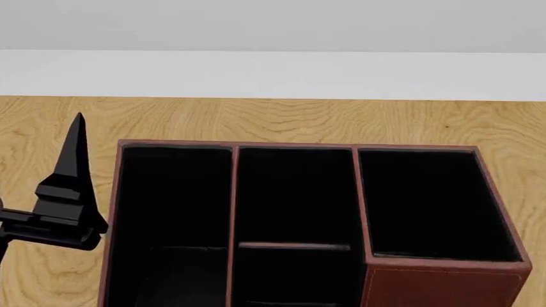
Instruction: Pick up the white mug and place it to the right of the caddy.
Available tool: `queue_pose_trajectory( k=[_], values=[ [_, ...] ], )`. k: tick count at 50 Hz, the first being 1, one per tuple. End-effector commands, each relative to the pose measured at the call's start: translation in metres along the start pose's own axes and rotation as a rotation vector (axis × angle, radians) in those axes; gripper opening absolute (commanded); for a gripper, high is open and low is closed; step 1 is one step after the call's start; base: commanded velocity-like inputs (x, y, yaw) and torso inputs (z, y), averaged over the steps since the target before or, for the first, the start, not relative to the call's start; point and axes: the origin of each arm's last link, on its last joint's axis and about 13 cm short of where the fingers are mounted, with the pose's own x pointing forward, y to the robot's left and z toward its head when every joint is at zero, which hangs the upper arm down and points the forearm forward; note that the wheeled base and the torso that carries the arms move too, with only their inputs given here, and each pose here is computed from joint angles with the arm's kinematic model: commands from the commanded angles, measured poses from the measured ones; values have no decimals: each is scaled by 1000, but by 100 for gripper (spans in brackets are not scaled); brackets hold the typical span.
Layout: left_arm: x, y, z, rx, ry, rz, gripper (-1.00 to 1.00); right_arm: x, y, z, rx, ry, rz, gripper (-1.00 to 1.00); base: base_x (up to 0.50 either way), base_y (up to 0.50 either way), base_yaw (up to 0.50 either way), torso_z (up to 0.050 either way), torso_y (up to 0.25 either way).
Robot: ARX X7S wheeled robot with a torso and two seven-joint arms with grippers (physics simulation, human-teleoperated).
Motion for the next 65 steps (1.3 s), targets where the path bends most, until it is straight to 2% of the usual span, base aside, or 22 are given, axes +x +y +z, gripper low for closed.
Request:
queue_pose_trajectory(
  k=[1,52,53,65],
  values=[
    [-1,1,1,-2,-2,3,100,9,-1,-8,27,21,23,100,0,0,0,0,0],
    [-1,0,2,4,-6,1,100,43,-11,-34,104,105,82,100,0,0,0,0,0],
    [-1,0,2,4,-6,1,100,43,-11,-34,104,105,81,-100,0,0,0,0,0],
    [-1,1,2,2,-6,1,100,43,-11,-34,88,104,73,-100,1,0,1,0,0]
  ],
)
